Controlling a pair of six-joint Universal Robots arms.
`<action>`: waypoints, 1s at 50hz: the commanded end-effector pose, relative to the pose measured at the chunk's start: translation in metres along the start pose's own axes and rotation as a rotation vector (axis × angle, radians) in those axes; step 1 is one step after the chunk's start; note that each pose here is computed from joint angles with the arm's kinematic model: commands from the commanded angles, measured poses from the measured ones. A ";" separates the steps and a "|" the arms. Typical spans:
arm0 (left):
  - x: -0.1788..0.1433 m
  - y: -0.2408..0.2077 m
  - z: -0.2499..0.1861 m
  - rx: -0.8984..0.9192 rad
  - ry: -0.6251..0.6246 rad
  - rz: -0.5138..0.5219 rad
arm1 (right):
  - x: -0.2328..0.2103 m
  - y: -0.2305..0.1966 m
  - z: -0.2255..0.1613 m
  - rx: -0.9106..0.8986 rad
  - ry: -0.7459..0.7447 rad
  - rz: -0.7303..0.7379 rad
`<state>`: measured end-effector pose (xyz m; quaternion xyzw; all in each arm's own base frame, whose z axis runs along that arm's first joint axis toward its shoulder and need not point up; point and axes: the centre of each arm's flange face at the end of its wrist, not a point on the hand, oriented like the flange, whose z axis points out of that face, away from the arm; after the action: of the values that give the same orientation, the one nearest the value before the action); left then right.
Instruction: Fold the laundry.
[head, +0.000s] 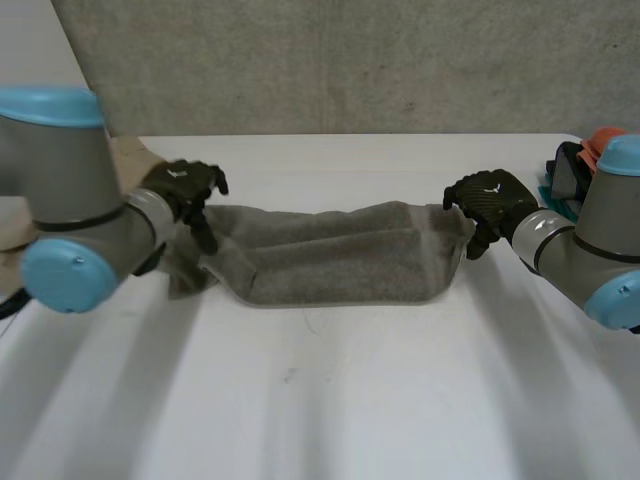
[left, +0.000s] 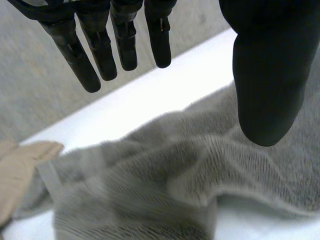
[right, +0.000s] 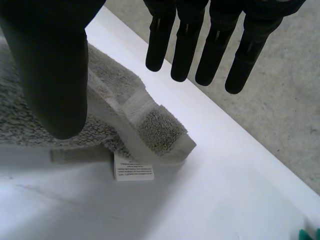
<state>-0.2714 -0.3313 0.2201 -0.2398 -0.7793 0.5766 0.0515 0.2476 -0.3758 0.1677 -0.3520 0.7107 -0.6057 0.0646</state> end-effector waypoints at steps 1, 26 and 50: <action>-0.028 -0.014 -0.031 0.062 -0.024 -0.009 | -0.012 -0.007 -0.019 0.019 -0.033 -0.087; -0.047 0.043 -0.048 -0.072 -0.014 0.011 | -0.048 0.008 -0.044 0.099 -0.104 -0.399; 0.001 0.049 -0.006 -0.033 0.067 0.071 | 0.014 -0.155 -0.115 0.428 0.048 0.216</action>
<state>-0.2311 -0.3181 0.1746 -0.2799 -0.7945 0.5377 0.0357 0.2430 -0.3035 0.3195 -0.2626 0.5995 -0.7379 0.1650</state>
